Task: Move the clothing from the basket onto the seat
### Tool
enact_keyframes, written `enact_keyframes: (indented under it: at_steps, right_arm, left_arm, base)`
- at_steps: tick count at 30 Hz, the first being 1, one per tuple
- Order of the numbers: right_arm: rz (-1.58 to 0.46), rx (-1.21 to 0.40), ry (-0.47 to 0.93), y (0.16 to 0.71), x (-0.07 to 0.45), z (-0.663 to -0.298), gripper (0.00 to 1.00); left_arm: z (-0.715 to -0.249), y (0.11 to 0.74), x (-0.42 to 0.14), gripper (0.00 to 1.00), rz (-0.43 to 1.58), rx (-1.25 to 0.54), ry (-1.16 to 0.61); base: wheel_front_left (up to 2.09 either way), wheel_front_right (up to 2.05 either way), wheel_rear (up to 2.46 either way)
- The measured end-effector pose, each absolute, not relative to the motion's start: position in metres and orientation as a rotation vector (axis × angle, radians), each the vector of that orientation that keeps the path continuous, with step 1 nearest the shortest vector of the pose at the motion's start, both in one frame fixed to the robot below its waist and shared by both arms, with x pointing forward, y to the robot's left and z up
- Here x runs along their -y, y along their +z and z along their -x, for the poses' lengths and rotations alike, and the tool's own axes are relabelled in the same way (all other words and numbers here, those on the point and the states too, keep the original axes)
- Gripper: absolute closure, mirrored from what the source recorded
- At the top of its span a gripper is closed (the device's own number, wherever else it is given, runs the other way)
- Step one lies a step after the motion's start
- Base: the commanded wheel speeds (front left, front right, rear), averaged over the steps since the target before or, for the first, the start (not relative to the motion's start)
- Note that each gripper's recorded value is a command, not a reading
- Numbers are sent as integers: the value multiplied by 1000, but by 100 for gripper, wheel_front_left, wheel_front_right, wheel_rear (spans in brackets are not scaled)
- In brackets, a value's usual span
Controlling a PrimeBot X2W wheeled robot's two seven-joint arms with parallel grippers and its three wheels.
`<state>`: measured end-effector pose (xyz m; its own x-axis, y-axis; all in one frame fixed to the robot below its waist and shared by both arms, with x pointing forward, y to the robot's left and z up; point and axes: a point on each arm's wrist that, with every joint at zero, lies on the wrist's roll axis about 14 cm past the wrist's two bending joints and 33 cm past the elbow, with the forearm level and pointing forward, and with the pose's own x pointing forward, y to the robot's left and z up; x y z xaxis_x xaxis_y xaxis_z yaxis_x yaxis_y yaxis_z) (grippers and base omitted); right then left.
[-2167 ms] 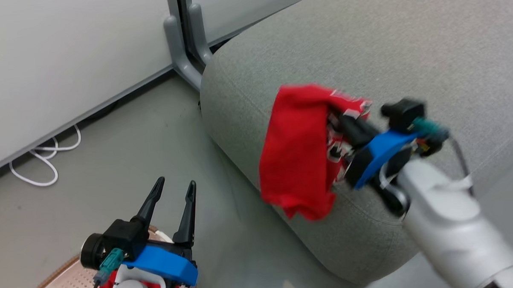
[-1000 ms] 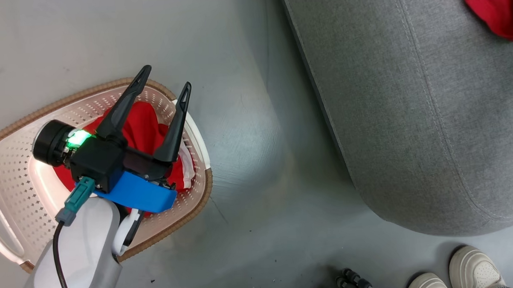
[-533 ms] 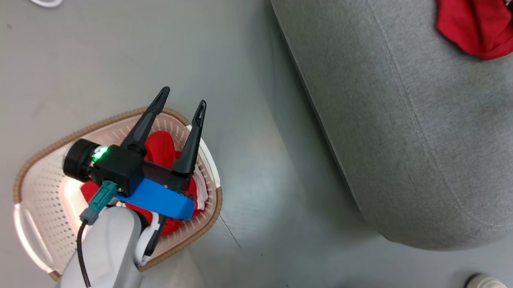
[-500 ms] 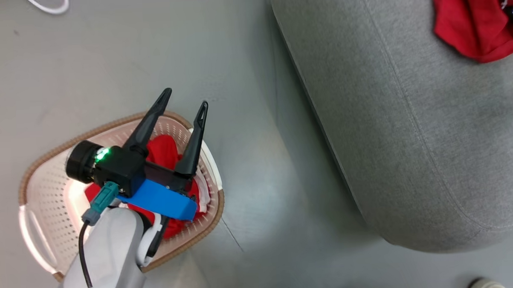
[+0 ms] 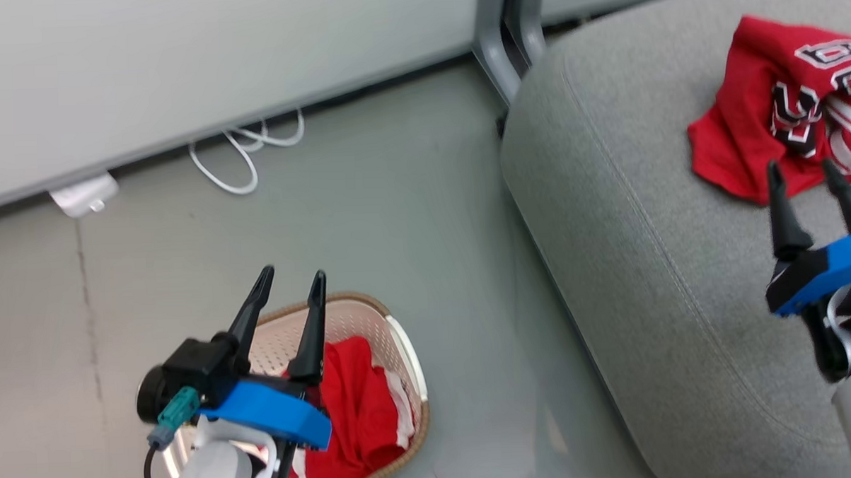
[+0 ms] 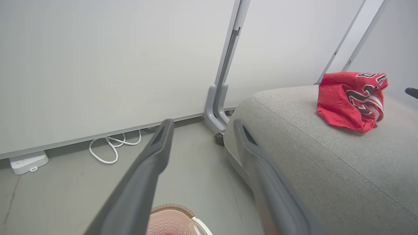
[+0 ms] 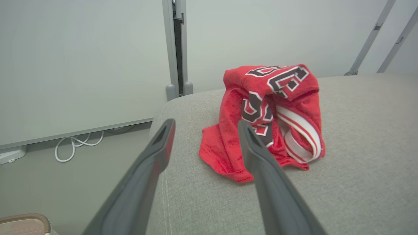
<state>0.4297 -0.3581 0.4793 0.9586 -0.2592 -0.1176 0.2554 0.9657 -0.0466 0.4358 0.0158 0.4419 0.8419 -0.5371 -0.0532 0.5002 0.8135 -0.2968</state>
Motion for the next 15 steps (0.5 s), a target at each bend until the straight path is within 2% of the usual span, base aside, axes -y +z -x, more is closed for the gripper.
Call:
enact_keyframes:
  at_steps: [15]
  right_arm:
    - [25, -17, 53, 503, 227, -404, 0]
  left_arm:
    - [-377, 466, -126, 0, 251, -68, -221]
  base:
    - [0, 0, 0]
